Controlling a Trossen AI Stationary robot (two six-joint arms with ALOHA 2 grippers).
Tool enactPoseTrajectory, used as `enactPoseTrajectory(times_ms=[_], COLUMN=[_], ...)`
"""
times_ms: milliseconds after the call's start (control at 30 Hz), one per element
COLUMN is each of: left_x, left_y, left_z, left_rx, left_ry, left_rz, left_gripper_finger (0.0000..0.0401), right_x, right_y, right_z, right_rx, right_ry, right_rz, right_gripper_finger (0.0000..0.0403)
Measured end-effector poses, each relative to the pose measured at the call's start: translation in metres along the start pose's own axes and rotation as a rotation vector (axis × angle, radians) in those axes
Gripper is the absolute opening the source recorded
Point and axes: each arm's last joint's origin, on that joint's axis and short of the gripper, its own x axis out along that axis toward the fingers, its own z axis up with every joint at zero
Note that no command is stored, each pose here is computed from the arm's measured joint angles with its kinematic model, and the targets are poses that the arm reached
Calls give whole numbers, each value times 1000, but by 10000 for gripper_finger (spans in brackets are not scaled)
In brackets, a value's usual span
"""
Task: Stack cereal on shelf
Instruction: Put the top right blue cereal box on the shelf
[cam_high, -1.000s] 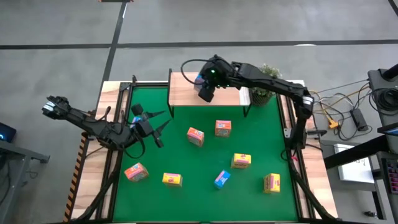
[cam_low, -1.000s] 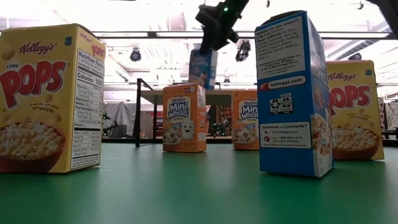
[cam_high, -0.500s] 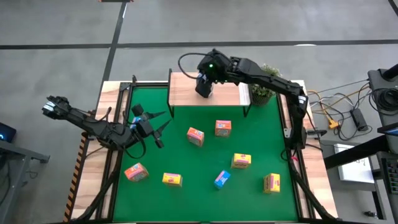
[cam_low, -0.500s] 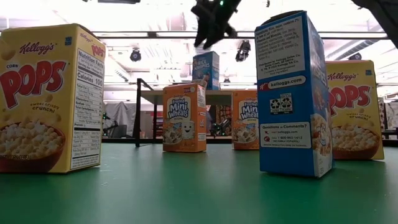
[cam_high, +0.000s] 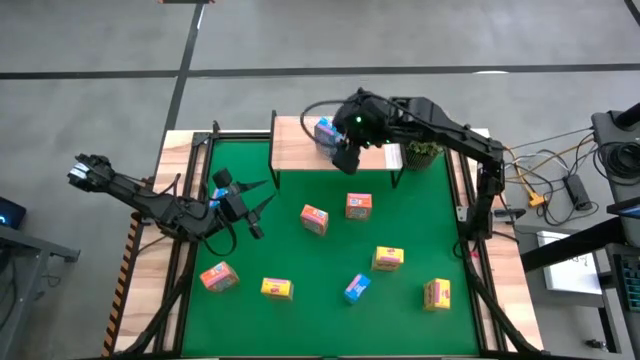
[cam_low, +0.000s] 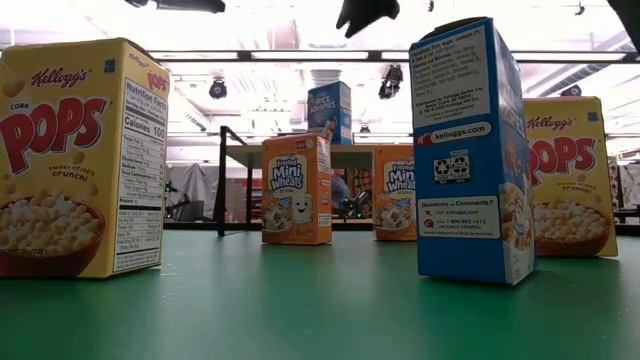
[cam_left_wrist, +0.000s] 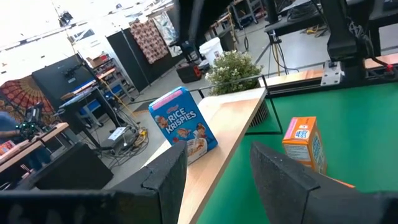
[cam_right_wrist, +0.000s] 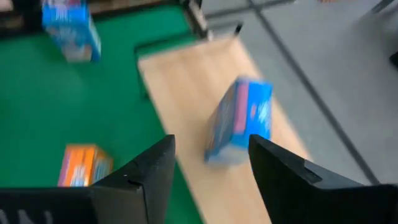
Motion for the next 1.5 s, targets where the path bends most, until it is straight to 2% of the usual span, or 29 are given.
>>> enactPoseTrajectory(times_ms=[133,300,400,500,1000,1200,1500], left_x=[0,0,0,0,0,0,0], left_y=[-1,-1,-1,-1,-1,-1,-1], left_z=[-1,-1,-1,-2,-2,-2,-2], left_rx=[8,8,15,19,23,27,50], left_ry=[4,5,9,11,12,10,10], left_rz=[-1,-1,-2,-3,-4,-3,-3], left_gripper_finger=[159,159,159,159,159,159,159], right_x=[7,27,43,58,131,140,145], right_y=[9,16,18,20,3,1,-24], right_z=[-14,-31,-43,-57,-125,-128,-122], right_rx=[4,-3,-15,-16,74,91,97], right_ry=[121,191,196,163,-179,-300,-377], right_rz=[-1,-47,-112,-115,-171,-180,-243], right_gripper_finger=[151,87,49,17,9,9,9])
